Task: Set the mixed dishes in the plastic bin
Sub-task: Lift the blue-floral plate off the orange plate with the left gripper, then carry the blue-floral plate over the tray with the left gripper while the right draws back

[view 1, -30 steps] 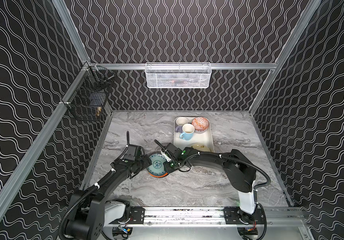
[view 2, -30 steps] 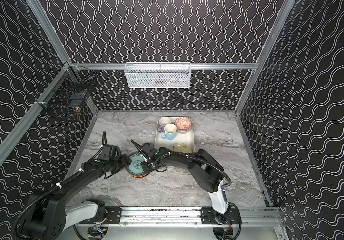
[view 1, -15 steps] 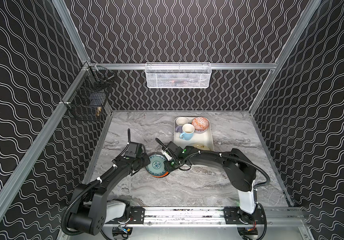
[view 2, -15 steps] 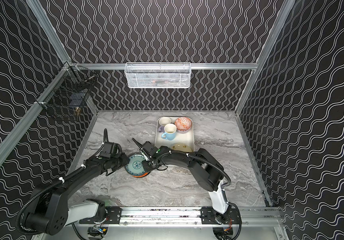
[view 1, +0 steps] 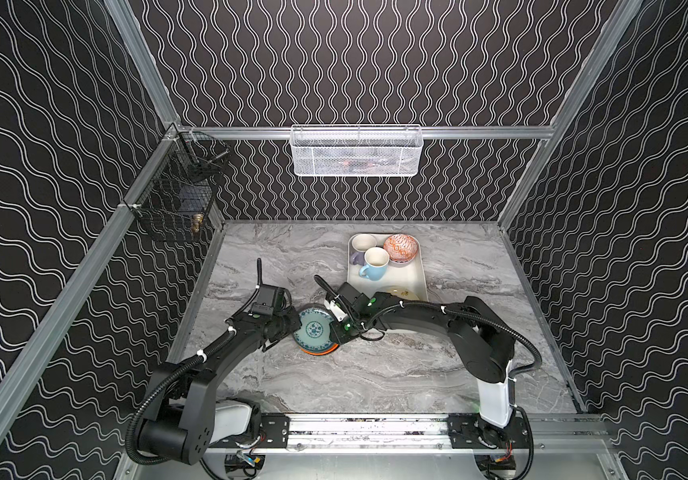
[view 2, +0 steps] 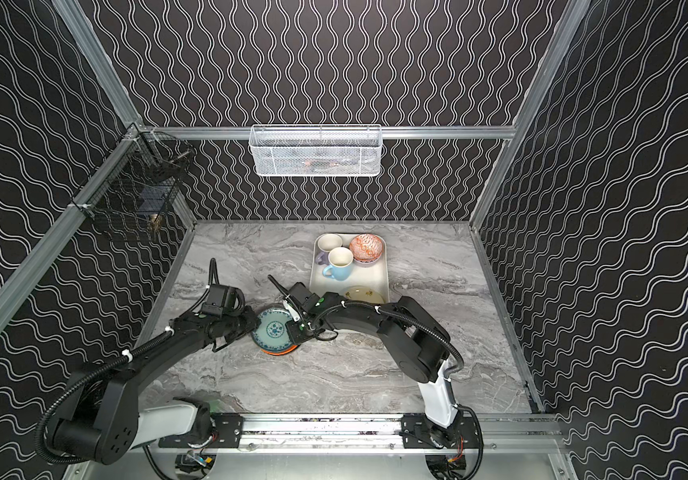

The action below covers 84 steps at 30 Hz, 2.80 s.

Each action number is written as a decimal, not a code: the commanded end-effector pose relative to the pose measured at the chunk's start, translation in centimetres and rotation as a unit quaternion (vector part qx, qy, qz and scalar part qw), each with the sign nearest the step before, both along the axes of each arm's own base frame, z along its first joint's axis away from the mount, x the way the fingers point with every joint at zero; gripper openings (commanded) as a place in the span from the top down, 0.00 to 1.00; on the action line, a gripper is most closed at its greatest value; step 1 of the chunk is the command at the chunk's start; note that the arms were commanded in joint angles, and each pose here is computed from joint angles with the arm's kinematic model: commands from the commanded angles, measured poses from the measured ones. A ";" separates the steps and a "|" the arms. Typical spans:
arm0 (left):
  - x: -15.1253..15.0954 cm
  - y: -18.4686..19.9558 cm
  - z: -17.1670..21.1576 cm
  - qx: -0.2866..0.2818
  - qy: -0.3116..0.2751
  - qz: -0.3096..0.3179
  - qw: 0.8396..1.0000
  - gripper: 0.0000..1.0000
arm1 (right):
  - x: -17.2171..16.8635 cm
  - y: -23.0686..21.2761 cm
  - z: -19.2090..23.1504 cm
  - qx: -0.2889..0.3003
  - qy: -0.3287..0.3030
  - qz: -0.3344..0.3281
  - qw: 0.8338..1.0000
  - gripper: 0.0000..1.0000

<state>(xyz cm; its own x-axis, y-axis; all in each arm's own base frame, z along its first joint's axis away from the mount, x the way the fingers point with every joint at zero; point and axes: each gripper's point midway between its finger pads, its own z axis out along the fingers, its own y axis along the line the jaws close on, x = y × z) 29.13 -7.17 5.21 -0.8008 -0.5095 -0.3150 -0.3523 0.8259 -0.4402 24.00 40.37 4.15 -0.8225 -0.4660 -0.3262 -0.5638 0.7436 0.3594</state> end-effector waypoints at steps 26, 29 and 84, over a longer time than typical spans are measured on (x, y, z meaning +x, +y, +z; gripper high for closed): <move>-0.2 -0.4 3.5 -0.019 -0.039 -0.007 0.999 1.00 | 0.1 -1.1 5.1 0.039 -0.044 -0.005 0.998 0.50; 0.1 -0.7 4.8 -0.027 -0.054 -0.009 0.998 1.00 | 0.2 -1.8 6.3 0.041 -0.057 -0.015 0.997 0.48; 9.5 -25.5 4.6 -0.049 -0.081 -0.191 0.977 0.92 | -0.6 -25.7 16.1 0.031 -0.219 -0.292 0.930 0.26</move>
